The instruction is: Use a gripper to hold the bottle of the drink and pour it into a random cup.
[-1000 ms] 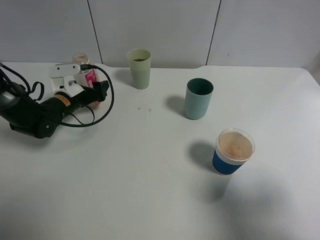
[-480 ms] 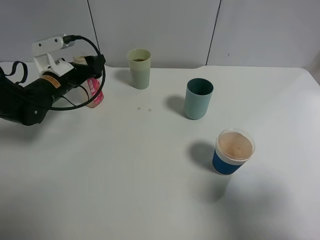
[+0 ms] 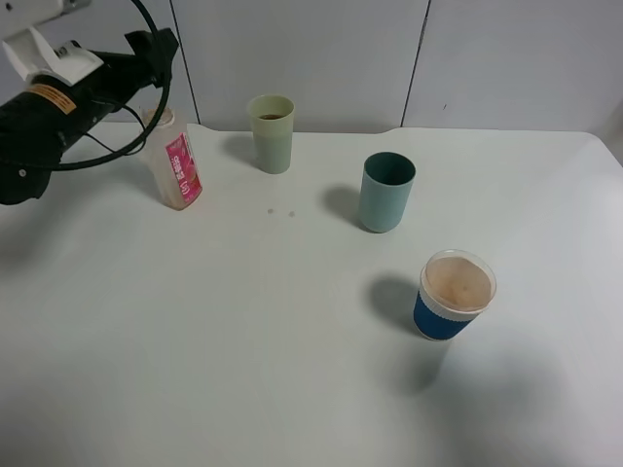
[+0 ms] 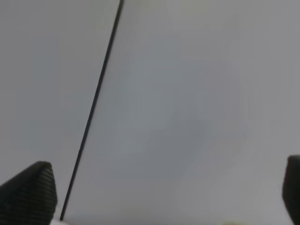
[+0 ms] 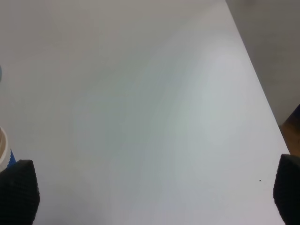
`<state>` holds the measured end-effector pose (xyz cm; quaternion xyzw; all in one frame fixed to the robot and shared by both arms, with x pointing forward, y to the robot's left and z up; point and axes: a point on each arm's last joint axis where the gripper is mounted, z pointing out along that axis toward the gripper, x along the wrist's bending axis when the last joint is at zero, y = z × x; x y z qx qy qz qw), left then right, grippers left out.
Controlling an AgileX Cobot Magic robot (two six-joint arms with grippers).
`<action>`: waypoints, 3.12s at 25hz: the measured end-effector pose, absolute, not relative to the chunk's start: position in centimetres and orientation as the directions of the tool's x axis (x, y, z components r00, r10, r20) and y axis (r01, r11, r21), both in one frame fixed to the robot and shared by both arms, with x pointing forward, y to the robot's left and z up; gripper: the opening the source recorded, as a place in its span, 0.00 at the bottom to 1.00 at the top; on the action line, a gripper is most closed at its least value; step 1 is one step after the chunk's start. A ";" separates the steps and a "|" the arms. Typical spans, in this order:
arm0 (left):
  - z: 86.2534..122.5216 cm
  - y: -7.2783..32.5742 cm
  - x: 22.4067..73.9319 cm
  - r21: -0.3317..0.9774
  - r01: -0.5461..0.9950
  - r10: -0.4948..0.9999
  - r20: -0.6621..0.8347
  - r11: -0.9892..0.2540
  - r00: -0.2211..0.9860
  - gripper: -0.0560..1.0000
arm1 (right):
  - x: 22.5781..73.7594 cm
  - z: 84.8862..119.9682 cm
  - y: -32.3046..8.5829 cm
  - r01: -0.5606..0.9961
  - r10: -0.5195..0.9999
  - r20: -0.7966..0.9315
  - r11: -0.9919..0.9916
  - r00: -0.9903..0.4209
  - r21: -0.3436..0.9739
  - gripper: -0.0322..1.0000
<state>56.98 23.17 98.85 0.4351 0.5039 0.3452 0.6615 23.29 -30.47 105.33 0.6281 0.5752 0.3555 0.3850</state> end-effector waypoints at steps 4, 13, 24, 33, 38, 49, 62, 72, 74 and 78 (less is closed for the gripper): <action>101.7 23.4 56.0 0.919 -0.056 0.893 -0.362 0.389 0.267 0.93 | 23.3 105.3 -30.5 0.449 0.996 0.004 -0.042 0.086 0.893 1.00; 107.0 23.9 52.9 0.925 -0.066 0.898 -0.343 0.373 0.275 0.94 | 23.3 105.3 -30.5 0.449 0.996 0.004 -0.042 0.086 0.893 1.00; 111.2 25.0 47.1 0.954 -0.026 0.922 -0.280 0.297 0.266 0.94 | 23.3 105.3 -30.5 0.449 0.996 0.004 -0.042 0.086 0.893 1.00; 110.7 26.6 40.2 0.977 0.031 0.953 -0.213 0.211 0.218 0.94 | 23.3 105.3 -30.5 0.449 0.996 0.004 -0.042 0.086 0.893 1.00; 111.0 27.7 36.6 0.988 0.072 0.973 -0.147 0.136 0.180 0.94 | 23.3 105.3 -30.5 0.449 0.996 0.004 -0.042 0.086 0.893 1.00; 110.0 29.7 29.6 0.980 0.174 0.988 -0.115 0.097 0.100 0.94 | 23.3 105.3 -30.5 0.449 0.996 0.004 -0.042 0.086 0.893 1.00; 107.2 31.1 25.0 0.935 0.355 0.998 -0.045 0.025 0.049 0.94 | 23.3 105.3 -30.5 0.449 0.996 0.004 -0.042 0.086 0.893 1.00; 105.6 31.3 23.7 0.885 0.465 0.998 -0.040 0.016 0.041 0.94 | 23.3 105.3 -30.5 0.449 0.996 0.004 -0.042 0.086 0.893 1.00; 105.5 31.3 23.4 0.894 0.448 0.998 -0.036 0.012 0.046 0.94 | 23.3 105.3 -30.5 0.449 0.996 0.004 -0.042 0.086 0.893 1.00; 105.5 31.3 23.4 0.897 0.442 0.998 -0.037 0.012 0.047 0.94 | 23.3 105.3 -30.5 0.449 0.996 0.004 -0.042 0.086 0.893 1.00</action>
